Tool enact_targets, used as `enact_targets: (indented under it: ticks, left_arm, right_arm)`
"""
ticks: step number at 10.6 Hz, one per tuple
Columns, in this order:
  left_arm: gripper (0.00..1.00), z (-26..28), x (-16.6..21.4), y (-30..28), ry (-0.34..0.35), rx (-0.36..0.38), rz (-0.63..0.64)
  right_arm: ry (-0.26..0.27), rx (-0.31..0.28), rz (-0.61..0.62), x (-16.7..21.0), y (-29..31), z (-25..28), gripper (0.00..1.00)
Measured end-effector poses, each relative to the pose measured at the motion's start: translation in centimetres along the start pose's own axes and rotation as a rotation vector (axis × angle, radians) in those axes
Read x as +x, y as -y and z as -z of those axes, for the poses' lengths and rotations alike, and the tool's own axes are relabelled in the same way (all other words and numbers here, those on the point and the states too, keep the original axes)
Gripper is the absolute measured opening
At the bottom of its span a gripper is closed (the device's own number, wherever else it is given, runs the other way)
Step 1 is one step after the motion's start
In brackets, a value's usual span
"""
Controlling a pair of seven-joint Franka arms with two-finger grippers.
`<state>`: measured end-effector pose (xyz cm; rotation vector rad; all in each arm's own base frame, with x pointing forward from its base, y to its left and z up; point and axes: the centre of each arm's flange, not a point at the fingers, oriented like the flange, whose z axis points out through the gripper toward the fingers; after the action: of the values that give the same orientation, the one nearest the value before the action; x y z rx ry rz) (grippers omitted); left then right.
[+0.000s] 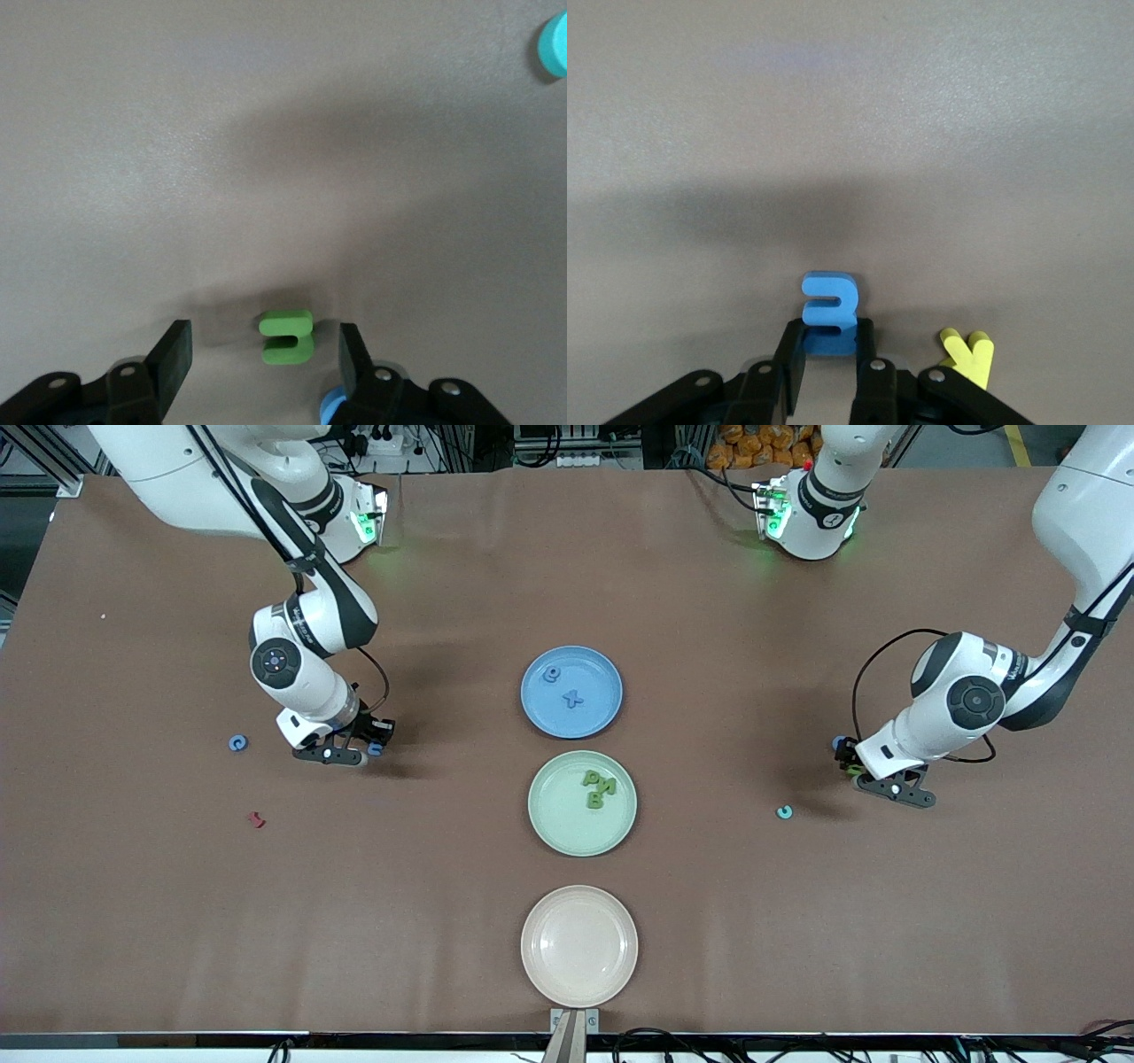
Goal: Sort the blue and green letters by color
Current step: 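Place the blue E on the blue plate while the left places green u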
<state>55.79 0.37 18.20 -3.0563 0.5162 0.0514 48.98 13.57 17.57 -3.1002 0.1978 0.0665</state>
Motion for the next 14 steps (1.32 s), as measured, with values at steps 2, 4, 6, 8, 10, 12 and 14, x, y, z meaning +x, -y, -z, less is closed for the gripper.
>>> enact_targets:
  ticks: [2,4,6,8,10,12,14]
  left_arm:
    - [0.71,-0.4,-0.1,0.0,0.003,-0.008,0.002]
    - [0.6,-0.6,-0.2,0.2,0.004,-0.009,0.006]
    - [0.48,-0.5,-0.1,0.1,-0.001,-0.01,0.004]
    - [0.3,-0.3,0.0,-0.2,-0.004,-0.011,-0.001]
    - [0.29,0.1,0.5,0.3,-0.018,-0.006,0.007]
    - [0.29,1.5,2.2,0.0,-0.059,0.005,-0.003]
    - [0.29,4.2,5.8,-3.5,-0.112,-0.013,-0.026]
  right_arm:
    - [0.002,-0.003,-0.001,0.0,0.1,0.2,0.28]
    - [-0.001,0.002,-0.015,-0.4,1.9,1.4,0.28]
    - [-0.005,0.051,-0.03,-1.8,6.0,3.1,0.28]
    - [-0.003,0.097,-0.039,-4.2,11.2,4.5,0.28]
    - [-0.016,0.123,-0.055,-6.7,16.8,5.7,0.28]
    - [-0.024,0.156,-0.067,-9.2,21.9,7.0,0.28]
    - [-0.015,0.185,-0.084,-11.6,26.8,7.6,0.28]
